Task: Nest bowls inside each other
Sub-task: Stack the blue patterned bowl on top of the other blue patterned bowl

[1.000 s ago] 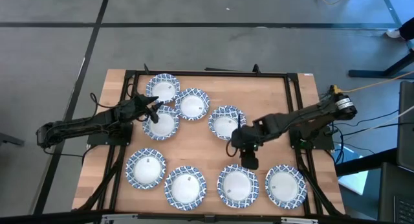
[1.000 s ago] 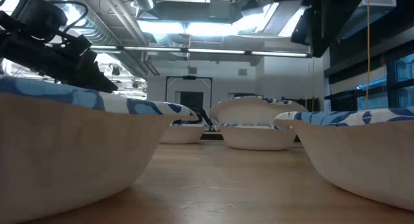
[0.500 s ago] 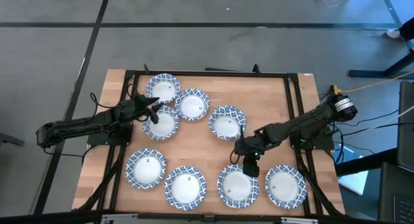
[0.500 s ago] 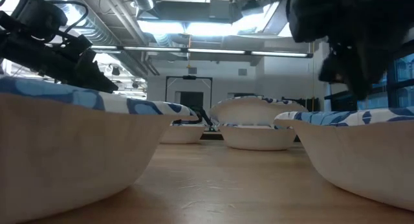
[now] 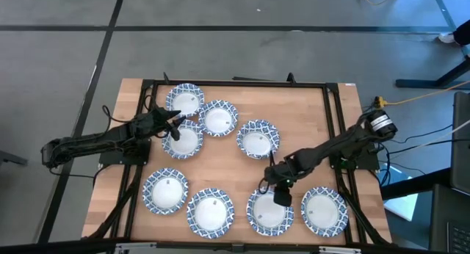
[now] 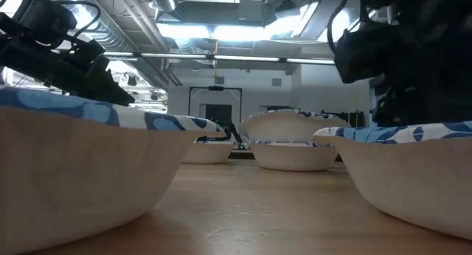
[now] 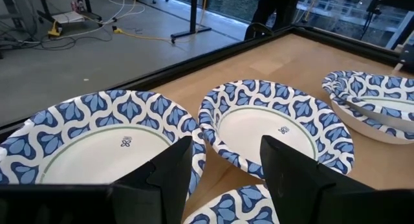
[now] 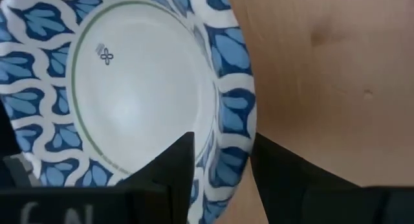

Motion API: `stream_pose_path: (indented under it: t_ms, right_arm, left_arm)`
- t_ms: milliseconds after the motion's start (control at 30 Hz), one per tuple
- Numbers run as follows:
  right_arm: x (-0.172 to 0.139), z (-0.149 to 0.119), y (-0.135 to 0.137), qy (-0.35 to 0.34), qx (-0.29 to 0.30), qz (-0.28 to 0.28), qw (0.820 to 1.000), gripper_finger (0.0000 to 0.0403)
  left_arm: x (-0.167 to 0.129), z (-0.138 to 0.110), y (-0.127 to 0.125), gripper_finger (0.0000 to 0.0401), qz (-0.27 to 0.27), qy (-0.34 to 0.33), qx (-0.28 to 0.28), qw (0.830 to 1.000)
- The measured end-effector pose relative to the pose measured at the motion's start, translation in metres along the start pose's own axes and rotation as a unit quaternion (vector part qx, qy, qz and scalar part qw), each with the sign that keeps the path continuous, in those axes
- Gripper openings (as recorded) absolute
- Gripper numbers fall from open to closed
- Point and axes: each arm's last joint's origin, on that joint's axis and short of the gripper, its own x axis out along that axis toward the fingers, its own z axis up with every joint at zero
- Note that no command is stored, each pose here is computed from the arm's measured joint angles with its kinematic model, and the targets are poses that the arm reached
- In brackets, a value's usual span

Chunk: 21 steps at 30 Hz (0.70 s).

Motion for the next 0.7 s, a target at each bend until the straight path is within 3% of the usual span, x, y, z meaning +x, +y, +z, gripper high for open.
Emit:
stream_pose_path:
  t_ms: [133, 400, 700]
  right_arm:
    - [0.004, 0.001, 0.000, 0.002, 0.000, 0.001, 1.000, 0.0127]
    - [0.002, 0.005, -0.005, 0.013, 0.000, 0.022, 1.000, 0.0011]
    - [-0.012, 0.012, -0.023, 0.047, -0.008, 0.061, 0.997, 0.0006]
  left_arm:
    - [0.000, 0.000, 0.000, 0.0176, 0.000, 0.000, 0.000, 1.000]
    - [0.000, 0.000, 0.000, 0.0176, 0.000, 0.000, 0.000, 1.000]
    - [0.000, 0.000, 0.000, 0.0176, 0.000, 0.000, 0.000, 1.000]
